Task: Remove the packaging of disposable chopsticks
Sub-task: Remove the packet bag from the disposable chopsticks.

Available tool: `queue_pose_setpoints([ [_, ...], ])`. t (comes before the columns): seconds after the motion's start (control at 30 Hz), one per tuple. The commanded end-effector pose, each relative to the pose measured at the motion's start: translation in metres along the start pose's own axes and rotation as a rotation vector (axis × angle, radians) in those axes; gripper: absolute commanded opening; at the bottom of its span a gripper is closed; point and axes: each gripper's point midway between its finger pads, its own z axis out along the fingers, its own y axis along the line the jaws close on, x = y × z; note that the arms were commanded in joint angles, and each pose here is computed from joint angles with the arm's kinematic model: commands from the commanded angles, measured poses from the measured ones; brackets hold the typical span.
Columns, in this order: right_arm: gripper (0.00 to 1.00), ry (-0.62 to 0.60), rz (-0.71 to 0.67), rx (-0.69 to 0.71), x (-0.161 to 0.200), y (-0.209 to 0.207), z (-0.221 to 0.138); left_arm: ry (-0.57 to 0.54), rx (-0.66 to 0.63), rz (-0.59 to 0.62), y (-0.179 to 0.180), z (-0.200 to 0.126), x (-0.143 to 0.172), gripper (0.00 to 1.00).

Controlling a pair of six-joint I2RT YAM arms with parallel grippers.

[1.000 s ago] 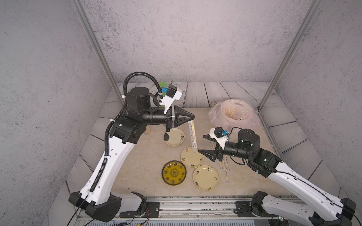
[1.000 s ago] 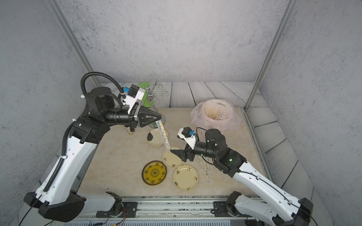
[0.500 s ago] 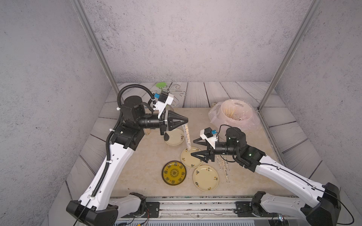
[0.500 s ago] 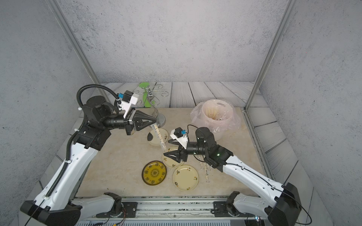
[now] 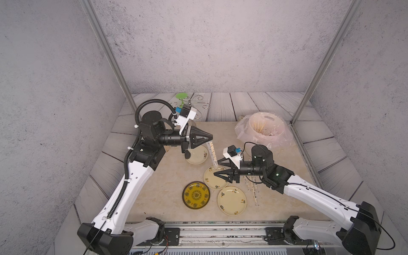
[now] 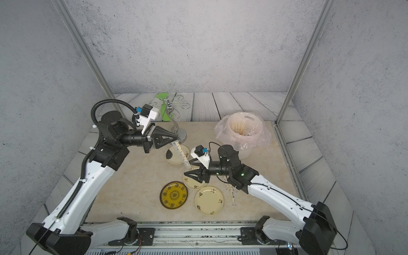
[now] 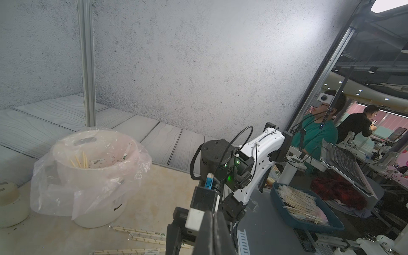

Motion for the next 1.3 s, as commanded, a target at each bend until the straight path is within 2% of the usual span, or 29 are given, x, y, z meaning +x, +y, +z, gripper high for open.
queue_pose_setpoints([
  [0.0,0.57,-0.009,0.011,-0.053,-0.003,0.006,0.006,-0.016,0.0,0.022,0.002,-0.002,-0.005,0.0],
  [0.2,0.53,-0.037,0.033,-0.091,-0.004,0.01,0.011,-0.026,0.001,0.01,0.005,-0.002,-0.007,0.0],
  [0.33,0.4,-0.052,0.044,-0.118,-0.005,0.013,0.012,-0.029,-0.004,0.019,0.004,-0.002,-0.007,0.0],
  [0.63,0.36,-0.06,0.125,-0.113,0.005,0.011,0.013,-0.05,-0.052,0.018,0.011,-0.009,-0.011,0.0],
  [0.77,0.26,-0.071,0.147,-0.112,0.006,0.01,0.013,-0.05,-0.05,0.022,0.011,-0.009,-0.011,0.0],
  [1.03,0.23,-0.111,0.157,-0.131,-0.007,0.014,0.01,-0.048,-0.052,0.01,0.015,-0.008,-0.008,0.0],
  [1.13,0.16,-0.128,0.163,-0.134,-0.012,0.015,0.009,-0.048,-0.056,0.007,0.016,-0.008,-0.008,0.0],
  [1.27,0.01,-0.114,0.167,-0.12,-0.008,0.014,0.008,-0.055,-0.07,0.017,0.017,-0.009,-0.009,0.0],
])
